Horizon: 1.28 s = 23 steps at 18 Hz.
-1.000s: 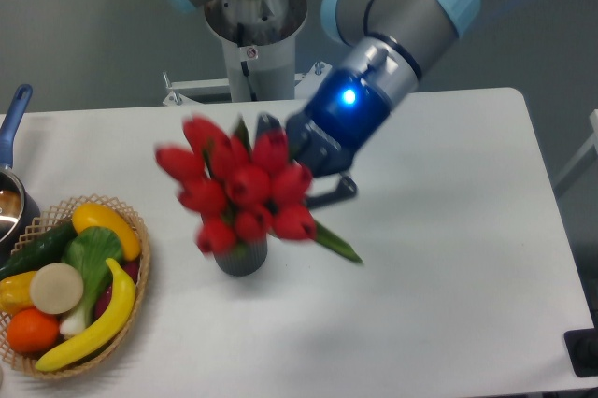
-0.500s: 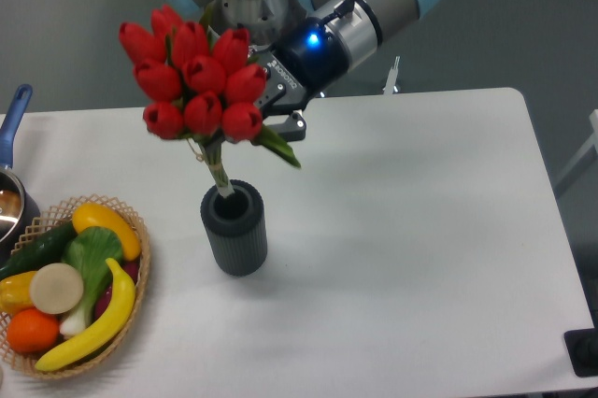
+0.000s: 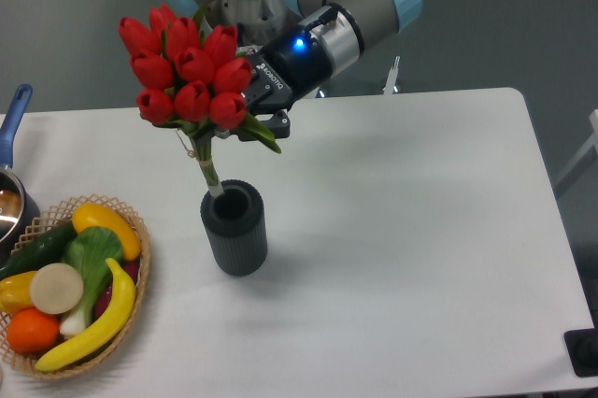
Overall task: Insert the flowers into the vase
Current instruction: 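Align the tulip stems over the vase mouth and lower them in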
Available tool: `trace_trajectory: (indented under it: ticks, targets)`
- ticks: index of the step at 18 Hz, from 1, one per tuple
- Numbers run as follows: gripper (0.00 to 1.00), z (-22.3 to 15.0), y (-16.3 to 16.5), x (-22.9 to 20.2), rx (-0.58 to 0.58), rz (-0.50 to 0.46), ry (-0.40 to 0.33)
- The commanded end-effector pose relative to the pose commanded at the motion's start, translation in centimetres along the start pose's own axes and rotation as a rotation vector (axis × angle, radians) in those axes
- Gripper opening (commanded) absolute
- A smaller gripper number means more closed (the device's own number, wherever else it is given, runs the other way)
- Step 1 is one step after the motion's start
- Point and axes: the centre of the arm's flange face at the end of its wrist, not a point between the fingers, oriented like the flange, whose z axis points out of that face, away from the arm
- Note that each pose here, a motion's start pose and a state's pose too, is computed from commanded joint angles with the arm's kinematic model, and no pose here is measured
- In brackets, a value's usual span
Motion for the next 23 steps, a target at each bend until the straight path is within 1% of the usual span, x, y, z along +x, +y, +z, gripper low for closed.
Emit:
trace_trajectory:
  ticks: [12, 18, 23]
  targets:
    - [0.04, -0.5, 0.9, -0.4, -0.008, 0.004, -0.014]
    - [0.04, -1.1, 2.9, -0.1, -0.01, 0.014, -0.028]
    - [0.05, -1.1, 3.7, -0.1, -0.018, 0.016, -0.031]
